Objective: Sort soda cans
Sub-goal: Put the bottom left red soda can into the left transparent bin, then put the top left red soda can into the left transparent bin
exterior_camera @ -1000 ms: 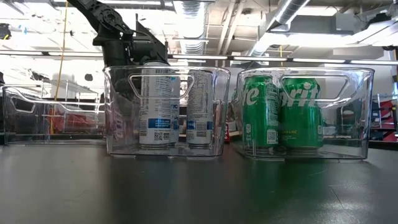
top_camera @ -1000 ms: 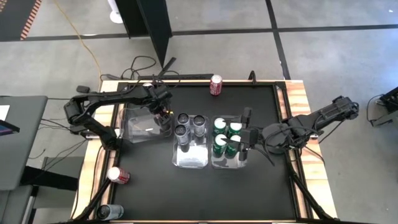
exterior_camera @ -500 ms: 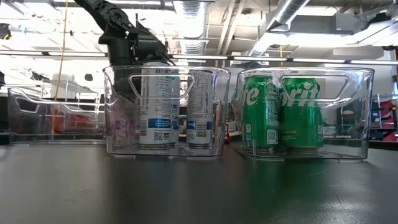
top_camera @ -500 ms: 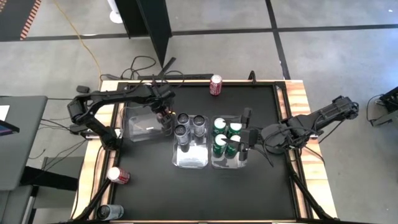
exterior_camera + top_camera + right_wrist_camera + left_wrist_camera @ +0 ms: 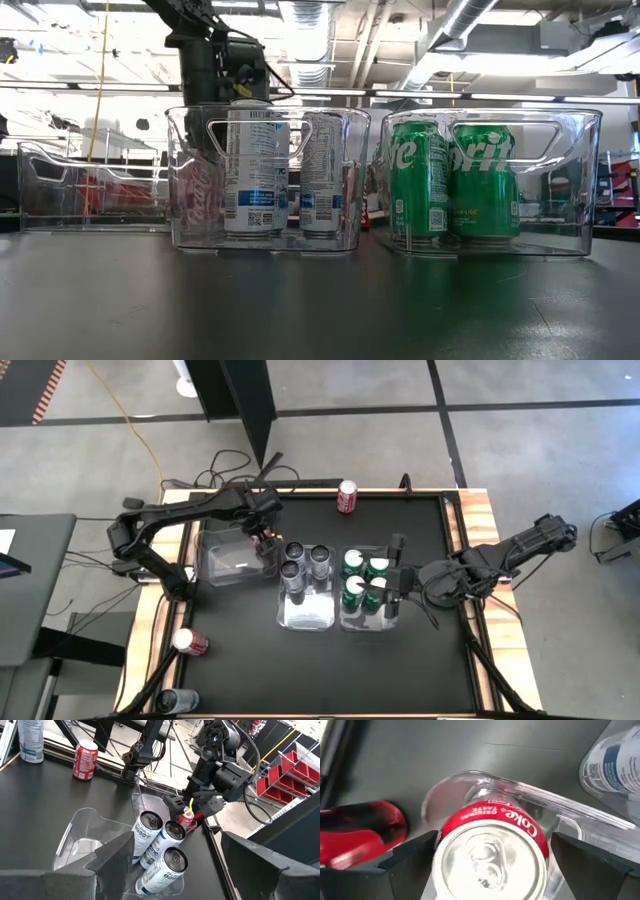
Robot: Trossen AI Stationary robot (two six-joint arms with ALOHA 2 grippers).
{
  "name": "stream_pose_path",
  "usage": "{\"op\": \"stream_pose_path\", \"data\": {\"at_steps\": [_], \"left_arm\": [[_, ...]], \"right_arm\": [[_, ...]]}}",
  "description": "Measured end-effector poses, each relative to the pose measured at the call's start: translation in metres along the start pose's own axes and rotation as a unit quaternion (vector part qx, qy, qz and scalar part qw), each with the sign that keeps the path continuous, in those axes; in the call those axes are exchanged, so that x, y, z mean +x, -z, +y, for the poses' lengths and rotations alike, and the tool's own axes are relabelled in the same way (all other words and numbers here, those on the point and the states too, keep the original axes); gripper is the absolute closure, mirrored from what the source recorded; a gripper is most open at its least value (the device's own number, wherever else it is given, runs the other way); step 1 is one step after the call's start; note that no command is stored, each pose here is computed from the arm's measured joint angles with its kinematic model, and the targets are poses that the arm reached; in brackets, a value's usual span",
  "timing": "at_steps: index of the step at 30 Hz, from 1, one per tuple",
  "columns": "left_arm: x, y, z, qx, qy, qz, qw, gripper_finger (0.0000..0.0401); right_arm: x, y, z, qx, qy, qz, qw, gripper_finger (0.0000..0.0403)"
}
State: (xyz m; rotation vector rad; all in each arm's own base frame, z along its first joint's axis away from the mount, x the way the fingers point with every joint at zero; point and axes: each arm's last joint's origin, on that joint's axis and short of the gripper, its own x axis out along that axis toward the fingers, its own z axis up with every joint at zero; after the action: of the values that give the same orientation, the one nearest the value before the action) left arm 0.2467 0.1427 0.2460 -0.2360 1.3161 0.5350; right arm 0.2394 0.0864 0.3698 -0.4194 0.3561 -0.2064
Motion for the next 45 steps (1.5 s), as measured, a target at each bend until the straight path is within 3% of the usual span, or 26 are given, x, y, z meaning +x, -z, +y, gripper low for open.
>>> {"op": "stream_pose_path", "data": {"at_steps": [5, 12, 19, 27, 36, 41, 45], "left_arm": [[-0.014, -0.001, 0.0, 0.005, -0.004, 0.006, 1.0, 0.0019], [-0.045, 0.005, -0.004, 0.009, 0.0, -0.044, 0.999, 0.0019], [-0.091, 0.032, 0.001, -0.044, -0.002, -0.113, 0.993, 0.0019], [-0.123, 0.059, 0.008, -0.137, -0.048, -0.169, 0.975, 0.0019], [-0.113, 0.049, 0.035, -0.233, -0.137, -0.172, 0.947, 0.0019], [-0.093, 0.034, 0.066, -0.278, -0.16, -0.161, 0.933, 0.0019], [-0.069, 0.03, 0.092, -0.314, -0.152, -0.11, 0.931, 0.0019]], "right_arm": [[0.0, 0.0, 0.0, 0.0, 0.0, 0.0, 1.0, 0.0088], [0.0, 0.0, 0.0, -0.002, -0.001, 0.001, 1.0, 0.0088], [0.001, 0.001, -0.001, -0.005, 0.002, 0.003, 1.0, 0.0088], [0.007, 0.003, -0.009, 0.0, 0.017, 0.012, 1.0, 0.0088], [0.01, 0.004, -0.013, 0.004, 0.024, 0.014, 1.0, 0.0088], [0.01, 0.004, -0.013, 0.004, 0.023, 0.013, 1.0, 0.0088], [0.009, 0.003, -0.011, 0.004, 0.02, 0.012, 1.0, 0.0088]]}}
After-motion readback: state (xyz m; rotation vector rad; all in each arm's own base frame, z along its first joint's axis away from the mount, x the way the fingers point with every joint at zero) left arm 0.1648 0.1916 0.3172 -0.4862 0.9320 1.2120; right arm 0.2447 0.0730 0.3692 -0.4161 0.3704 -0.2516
